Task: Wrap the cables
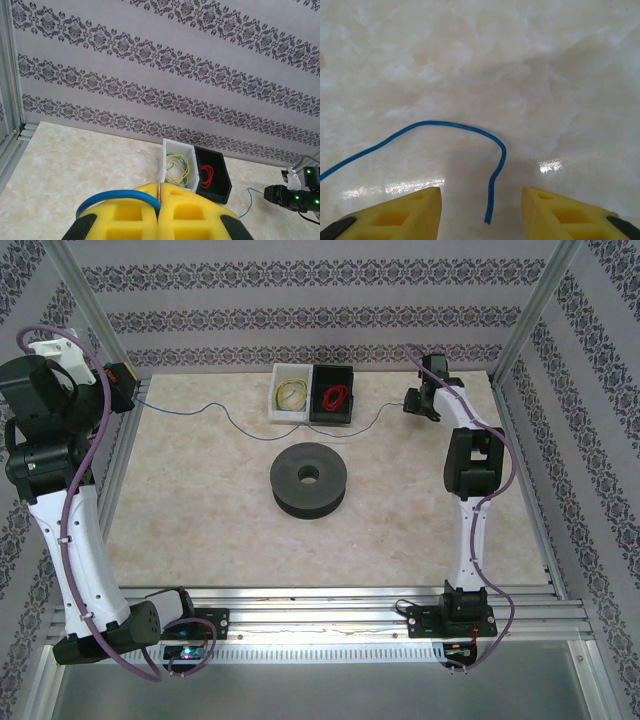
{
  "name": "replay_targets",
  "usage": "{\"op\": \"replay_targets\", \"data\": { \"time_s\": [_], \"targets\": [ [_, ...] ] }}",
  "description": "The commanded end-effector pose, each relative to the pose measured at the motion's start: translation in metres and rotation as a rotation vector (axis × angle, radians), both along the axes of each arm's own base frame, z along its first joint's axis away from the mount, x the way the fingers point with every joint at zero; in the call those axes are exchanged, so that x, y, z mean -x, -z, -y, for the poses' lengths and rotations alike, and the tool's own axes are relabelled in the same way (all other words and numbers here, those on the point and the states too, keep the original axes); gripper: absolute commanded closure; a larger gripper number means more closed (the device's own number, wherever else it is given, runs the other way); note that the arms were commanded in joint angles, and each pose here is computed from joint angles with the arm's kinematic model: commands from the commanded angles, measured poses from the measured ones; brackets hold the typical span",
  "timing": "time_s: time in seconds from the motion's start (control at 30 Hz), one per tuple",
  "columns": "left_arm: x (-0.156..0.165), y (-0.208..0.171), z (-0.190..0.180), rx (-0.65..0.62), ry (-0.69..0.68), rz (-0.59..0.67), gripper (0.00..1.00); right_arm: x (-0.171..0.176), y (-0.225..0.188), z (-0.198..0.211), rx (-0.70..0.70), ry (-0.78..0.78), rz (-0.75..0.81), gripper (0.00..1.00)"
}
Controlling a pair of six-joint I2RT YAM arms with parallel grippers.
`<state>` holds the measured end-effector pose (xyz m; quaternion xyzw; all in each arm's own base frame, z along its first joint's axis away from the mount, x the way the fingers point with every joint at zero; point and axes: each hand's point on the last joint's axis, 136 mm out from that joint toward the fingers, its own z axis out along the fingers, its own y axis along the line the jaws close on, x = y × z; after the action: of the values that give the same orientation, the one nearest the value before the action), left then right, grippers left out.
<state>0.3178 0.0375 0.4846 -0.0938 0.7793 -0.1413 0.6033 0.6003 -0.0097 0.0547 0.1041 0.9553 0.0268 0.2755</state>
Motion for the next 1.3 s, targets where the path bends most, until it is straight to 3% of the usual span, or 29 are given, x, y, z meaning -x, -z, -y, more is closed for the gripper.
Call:
{"op": "replay_targets", "data": {
  "time_s": [0.0,0.13,0.27,0.6,0.9,0.97,1.27],
  "targets": [
    [0.004,-0.002,0.007,-0.016,0.029,0.009,1.0,0.001,0.005,0.013,0.034,0.01,-0.027,0.55],
    [0.004,-0.002,0.007,-0.014,0.033,0.01,1.0,0.001,0.008,0.018,0.035,0.017,-0.032,0.6],
    [0.004,-0.002,0.008,-0.013,0.034,0.011,1.0,0.001,0.012,0.02,0.037,0.016,-0.039,0.72],
    [0.007,-0.004,0.01,-0.016,0.04,0.017,1.0,-0.002,0.017,0.026,0.039,0.027,-0.042,0.78],
    [0.009,-0.005,0.011,-0.018,0.044,0.021,1.0,-0.008,0.012,0.031,0.062,0.019,-0.029,0.93],
    [0.008,-0.004,0.011,-0.017,0.045,0.018,1.0,-0.009,0.011,0.032,0.061,0.017,-0.029,1.0],
    [-0.002,0.005,0.005,-0.034,0.037,-0.004,1.0,0.012,-0.018,0.031,0.067,-0.052,-0.002,1.0]
  ]
}}
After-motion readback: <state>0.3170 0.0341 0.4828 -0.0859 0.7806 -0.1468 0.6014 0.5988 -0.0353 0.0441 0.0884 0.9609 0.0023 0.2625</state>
